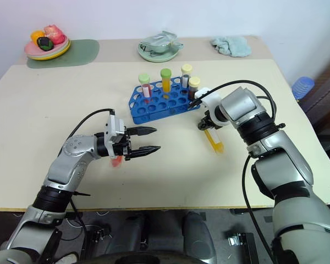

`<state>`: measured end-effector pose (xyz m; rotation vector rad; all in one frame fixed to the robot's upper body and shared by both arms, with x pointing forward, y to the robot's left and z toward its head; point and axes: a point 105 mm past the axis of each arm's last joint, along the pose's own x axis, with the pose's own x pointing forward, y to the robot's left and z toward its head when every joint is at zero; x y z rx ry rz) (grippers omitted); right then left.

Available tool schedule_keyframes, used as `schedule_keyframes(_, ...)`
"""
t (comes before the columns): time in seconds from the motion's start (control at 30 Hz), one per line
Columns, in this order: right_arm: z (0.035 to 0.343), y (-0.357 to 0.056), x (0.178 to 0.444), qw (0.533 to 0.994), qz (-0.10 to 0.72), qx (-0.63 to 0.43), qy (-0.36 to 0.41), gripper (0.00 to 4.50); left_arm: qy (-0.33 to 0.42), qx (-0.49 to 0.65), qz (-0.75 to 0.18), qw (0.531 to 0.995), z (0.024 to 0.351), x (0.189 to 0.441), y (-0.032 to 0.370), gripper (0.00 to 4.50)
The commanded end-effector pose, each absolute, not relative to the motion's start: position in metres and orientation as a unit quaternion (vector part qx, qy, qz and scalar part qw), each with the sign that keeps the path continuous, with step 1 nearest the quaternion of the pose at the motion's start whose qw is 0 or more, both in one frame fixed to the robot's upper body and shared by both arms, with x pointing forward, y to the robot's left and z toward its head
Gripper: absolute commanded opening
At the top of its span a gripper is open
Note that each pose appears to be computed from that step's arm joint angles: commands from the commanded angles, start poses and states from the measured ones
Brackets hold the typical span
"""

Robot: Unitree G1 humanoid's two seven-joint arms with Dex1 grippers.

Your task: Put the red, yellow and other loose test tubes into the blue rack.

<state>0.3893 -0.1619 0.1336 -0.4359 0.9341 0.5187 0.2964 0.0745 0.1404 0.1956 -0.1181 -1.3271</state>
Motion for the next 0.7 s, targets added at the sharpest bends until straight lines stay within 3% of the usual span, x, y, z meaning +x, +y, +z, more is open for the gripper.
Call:
schedule_keyframes(0.03,0.123,-0.167,0.381,0.827,0.244,-0.198,0.466,2.37,-0.062,0.098,-0.617,0.778,0.142,0.295,0.076,2.91)
schedule_keyframes(0.7,0.116,-0.182,0.363,0.822,0.22,-0.192,0.489,2.37,-0.06,0.096,-0.644,0.757,0.142,0.297,0.064,2.91)
